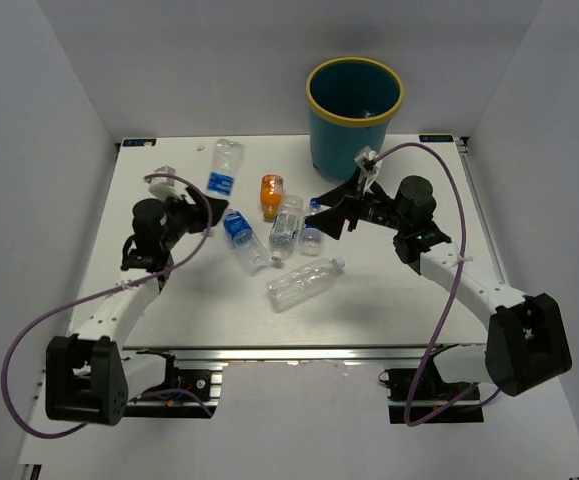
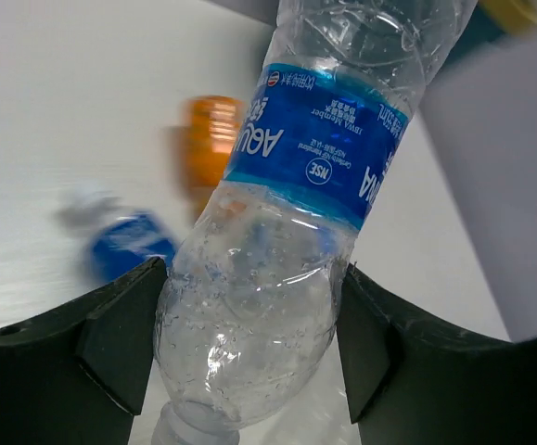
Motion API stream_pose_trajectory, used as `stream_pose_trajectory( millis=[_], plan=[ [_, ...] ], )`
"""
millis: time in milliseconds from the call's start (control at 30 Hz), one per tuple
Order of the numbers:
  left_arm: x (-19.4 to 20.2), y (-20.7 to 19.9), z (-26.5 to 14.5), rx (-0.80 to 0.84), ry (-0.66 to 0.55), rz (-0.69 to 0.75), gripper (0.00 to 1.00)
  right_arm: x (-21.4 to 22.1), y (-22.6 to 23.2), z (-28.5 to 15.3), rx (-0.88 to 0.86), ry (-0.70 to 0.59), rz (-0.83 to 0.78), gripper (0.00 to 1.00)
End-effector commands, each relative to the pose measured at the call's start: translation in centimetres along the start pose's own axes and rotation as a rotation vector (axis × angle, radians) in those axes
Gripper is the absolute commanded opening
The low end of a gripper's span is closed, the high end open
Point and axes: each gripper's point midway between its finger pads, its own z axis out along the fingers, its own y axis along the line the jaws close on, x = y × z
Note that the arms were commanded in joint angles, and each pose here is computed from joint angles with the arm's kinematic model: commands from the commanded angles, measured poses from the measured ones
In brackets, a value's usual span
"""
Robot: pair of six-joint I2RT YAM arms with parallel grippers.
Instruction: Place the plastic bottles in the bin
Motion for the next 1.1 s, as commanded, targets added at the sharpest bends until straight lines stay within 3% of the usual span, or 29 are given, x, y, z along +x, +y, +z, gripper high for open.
stream_pose_trajectory(
  millis=[0, 67, 267, 400, 600, 633, 667, 733, 767, 800, 967, 1067],
  plan=[
    [2.8, -10.2, -2.8, 0.439, 0.042, 0.124, 0.26, -2.2, 4.5, 0.4, -0.228, -0.082, -0.062, 0.89],
    [5.6, -14.8, -4.8, 0.601, 0.095, 0.200, 0.27, -2.2, 4.8, 0.7, -0.263, -0.099, -0.064, 0.89],
    [9.7, -21.1, -8.0, 0.832, 0.163, 0.284, 0.28, -2.0, 6.5, 0.2, -0.370, -0.143, -0.043, 0.89],
    [11.8, -22.8, -8.8, 0.904, 0.219, 0.312, 0.27, -2.2, 6.3, 0.5, -0.365, -0.156, -0.032, 0.89],
    [12.3, -22.9, -8.3, 0.864, 0.232, 0.337, 0.26, -3.0, 4.9, 0.7, -0.255, -0.194, -0.057, 0.87],
    [12.2, -22.9, -8.3, 0.862, 0.229, 0.335, 0.30, -3.0, 4.8, 0.6, -0.240, -0.188, -0.053, 0.77],
    [12.1, -23.0, -8.3, 0.860, 0.226, 0.335, 0.40, -3.4, 4.3, 0.7, -0.206, -0.199, -0.068, 0.68],
    [11.6, -22.7, -7.8, 0.823, 0.210, 0.341, 0.75, -4.0, 3.7, 0.8, -0.156, -0.201, -0.081, 0.48],
    [11.3, -22.6, -7.5, 0.792, 0.213, 0.345, 0.98, -4.3, 2.2, 1.1, -0.075, -0.194, -0.074, 0.45],
    [10.8, -22.4, -7.1, 0.757, 0.205, 0.353, 0.98, -4.7, 1.6, 1.0, -0.031, -0.196, -0.083, 0.43],
    [5.8, -17.1, -3.2, 0.273, 0.066, 0.326, 0.98, -9.2, -6.0, -0.3, 0.318, -0.243, -0.138, 0.42],
    [4.1, -14.4, -2.1, 0.110, 0.022, 0.298, 0.98, -13.0, -8.1, -0.9, 0.379, -0.294, -0.178, 0.42]
  ],
)
